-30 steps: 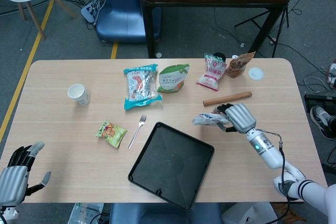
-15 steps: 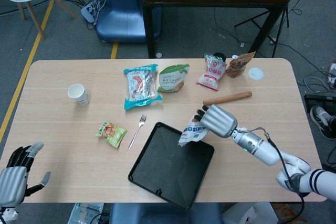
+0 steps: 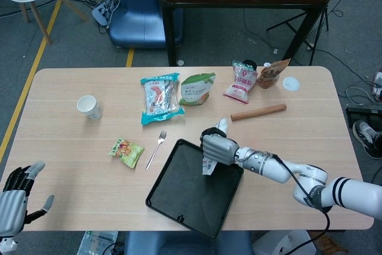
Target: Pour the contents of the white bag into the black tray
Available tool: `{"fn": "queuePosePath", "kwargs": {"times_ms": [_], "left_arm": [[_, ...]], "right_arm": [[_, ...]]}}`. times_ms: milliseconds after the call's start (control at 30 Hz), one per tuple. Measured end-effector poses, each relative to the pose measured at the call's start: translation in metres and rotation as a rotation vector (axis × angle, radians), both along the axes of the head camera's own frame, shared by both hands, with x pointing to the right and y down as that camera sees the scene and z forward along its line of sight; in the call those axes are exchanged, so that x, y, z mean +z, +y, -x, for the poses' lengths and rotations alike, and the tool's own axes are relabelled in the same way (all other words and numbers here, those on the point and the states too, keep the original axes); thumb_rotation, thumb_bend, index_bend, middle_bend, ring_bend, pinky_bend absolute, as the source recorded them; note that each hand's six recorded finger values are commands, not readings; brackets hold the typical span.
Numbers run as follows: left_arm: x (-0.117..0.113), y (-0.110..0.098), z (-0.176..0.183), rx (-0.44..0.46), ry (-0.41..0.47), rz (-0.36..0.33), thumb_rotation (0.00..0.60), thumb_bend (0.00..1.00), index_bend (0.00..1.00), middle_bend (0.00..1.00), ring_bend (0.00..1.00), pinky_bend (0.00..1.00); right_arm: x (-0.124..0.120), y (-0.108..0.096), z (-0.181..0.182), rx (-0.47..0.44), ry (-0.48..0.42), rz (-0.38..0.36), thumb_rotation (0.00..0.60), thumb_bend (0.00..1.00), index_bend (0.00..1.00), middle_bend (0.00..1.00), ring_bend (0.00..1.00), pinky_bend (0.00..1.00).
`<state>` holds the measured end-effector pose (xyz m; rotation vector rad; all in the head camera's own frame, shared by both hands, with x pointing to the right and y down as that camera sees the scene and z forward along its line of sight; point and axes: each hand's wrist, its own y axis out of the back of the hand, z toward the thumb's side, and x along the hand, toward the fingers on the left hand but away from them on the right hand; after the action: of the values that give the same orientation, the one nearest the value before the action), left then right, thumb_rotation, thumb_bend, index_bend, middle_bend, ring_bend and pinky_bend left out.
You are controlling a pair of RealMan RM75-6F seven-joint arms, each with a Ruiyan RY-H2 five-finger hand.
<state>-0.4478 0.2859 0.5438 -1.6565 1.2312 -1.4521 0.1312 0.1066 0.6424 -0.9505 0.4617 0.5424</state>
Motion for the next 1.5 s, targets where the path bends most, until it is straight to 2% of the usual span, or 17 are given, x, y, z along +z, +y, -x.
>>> {"fn": "queuePosePath", "kwargs": {"times_ms": [333, 667, 933, 1067, 1267, 1367, 1500], "left_arm": [[0.001, 0.003, 0.007, -0.020, -0.006, 0.001, 0.600, 0.29, 0.12, 0.14, 0.11, 0.03], [0.001, 0.006, 0.011, -0.036, -0.005, 0.000, 0.600, 0.29, 0.12, 0.14, 0.11, 0.03], [0.002, 0.007, 0.011, -0.039, -0.002, 0.004, 0.600, 0.29, 0.12, 0.14, 0.11, 0.03], [0.001, 0.006, 0.011, -0.036, -0.006, 0.000, 0.600, 0.29, 0.12, 0.14, 0.11, 0.03], [0.001, 0.004, 0.008, -0.028, -0.002, -0.001, 0.600, 0.29, 0.12, 0.14, 0.11, 0.03], [0.002, 0.004, 0.008, -0.028, -0.002, 0.001, 0.600, 0.29, 0.12, 0.14, 0.11, 0.03], [0.003, 0.005, 0.008, -0.031, -0.001, 0.004, 0.600, 0.29, 0.12, 0.14, 0.11, 0.03]], "right_arm": [[0.012, 0.001, 0.017, -0.078, 0.089, -0.060, 0.600, 1.00, 0.96, 0.90, 0.77, 0.93], [0.043, 0.007, 0.008, -0.058, 0.181, -0.041, 0.600, 1.00, 0.97, 0.91, 0.77, 0.93], [0.060, 0.013, 0.001, -0.024, 0.218, -0.015, 0.600, 1.00, 0.97, 0.91, 0.77, 0.93], [0.053, 0.005, 0.004, 0.018, 0.191, -0.026, 0.600, 1.00, 0.97, 0.91, 0.77, 0.93], [0.026, -0.017, 0.009, 0.070, 0.137, -0.071, 0.600, 1.00, 0.97, 0.91, 0.77, 0.93], [0.024, -0.017, 0.011, 0.067, 0.137, -0.070, 0.600, 1.00, 0.97, 0.91, 0.77, 0.93], [0.032, -0.009, 0.009, 0.054, 0.161, -0.053, 0.600, 1.00, 0.97, 0.91, 0.77, 0.93]]}}
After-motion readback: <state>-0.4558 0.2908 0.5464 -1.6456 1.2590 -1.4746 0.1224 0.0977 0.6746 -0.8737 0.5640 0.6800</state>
